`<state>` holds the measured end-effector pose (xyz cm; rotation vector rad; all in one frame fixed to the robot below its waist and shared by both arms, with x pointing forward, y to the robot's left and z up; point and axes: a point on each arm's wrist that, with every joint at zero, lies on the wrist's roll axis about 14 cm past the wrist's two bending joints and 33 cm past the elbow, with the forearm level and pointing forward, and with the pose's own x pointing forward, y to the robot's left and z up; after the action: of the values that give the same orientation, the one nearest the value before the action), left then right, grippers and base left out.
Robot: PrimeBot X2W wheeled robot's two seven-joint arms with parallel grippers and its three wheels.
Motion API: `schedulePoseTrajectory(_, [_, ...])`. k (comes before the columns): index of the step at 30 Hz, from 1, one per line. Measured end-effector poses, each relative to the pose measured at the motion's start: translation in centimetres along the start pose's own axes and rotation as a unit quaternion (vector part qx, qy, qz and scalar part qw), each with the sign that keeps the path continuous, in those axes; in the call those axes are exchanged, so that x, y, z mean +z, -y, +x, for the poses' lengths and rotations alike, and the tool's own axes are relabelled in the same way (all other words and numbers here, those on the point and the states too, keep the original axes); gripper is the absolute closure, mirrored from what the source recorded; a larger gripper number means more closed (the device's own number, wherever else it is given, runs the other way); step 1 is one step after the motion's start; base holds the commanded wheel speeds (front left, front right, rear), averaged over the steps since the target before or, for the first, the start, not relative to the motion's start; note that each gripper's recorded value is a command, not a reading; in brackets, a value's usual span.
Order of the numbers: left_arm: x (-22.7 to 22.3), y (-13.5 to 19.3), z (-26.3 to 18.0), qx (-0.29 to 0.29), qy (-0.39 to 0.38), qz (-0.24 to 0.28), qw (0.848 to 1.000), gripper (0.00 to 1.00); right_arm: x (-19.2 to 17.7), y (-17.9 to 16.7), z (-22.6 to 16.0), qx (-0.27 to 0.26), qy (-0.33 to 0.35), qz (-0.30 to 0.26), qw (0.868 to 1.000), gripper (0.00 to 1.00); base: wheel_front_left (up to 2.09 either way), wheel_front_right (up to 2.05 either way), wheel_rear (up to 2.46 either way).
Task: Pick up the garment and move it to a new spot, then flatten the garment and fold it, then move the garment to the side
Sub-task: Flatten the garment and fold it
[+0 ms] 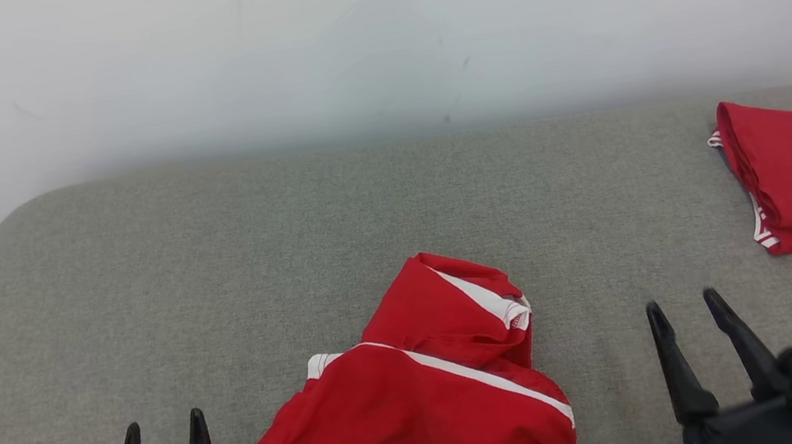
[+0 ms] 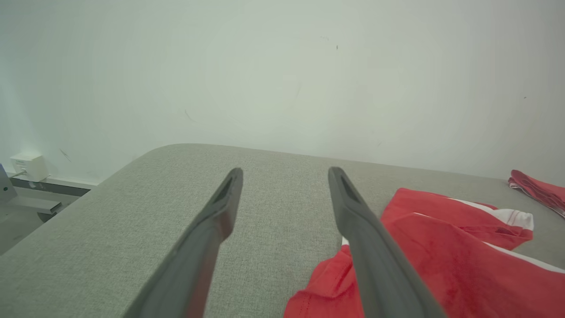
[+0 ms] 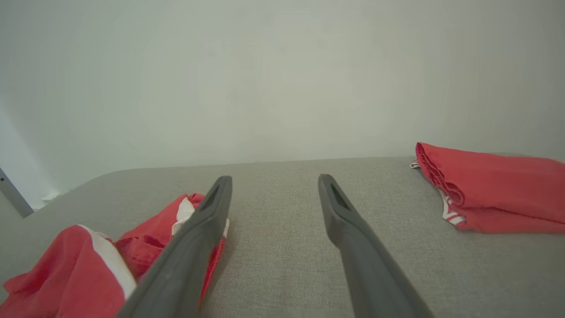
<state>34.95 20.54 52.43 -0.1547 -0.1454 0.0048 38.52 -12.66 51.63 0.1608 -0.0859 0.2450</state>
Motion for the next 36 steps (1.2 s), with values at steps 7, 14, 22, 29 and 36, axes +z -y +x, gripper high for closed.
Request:
schedulePoseTrajectory(7, [0.1, 0.0, -0.1, -0.001, 0.000, 0.003, 1.000, 0.00, -1.2, 0.6, -2.5, -0.024, -0.024, 0.011, 0.999, 0.00, 0.00, 0.00, 0.00])
schedulePoseTrajectory(14, [0.1, 0.0, -0.4, 0.002, -0.001, 0.003, 1.000, 0.00, -1.4, -1.5, -2.1, 0.006, -0.037, 0.016, 0.999, 0.00, 0.00, 0.00, 0.00])
schedulePoseTrajectory(22, [0.0, -0.2, -0.7, 0.008, -0.003, 0.004, 1.000, 0.00, -4.1, -3.6, -2.0, 0.044, -0.093, 0.028, 0.994, 0.00, 0.00, 0.00, 0.00])
schedulePoseTrajectory(29, [-0.2, -0.8, -0.7, 0.019, -0.007, 0.003, 1.000, 0.00, -7.8, -5.0, -2.2, 0.063, -0.155, 0.056, 0.984, 0.00, 0.00, 0.00, 0.00])
schedulePoseTrajectory(36, [-0.2, -1.4, -0.7, 0.028, -0.008, 0.005, 1.000, 0.00, -11.5, -7.2, -2.6, 0.077, -0.219, 0.117, 0.966, 0.07, 0.00, 0.00, 0.00])
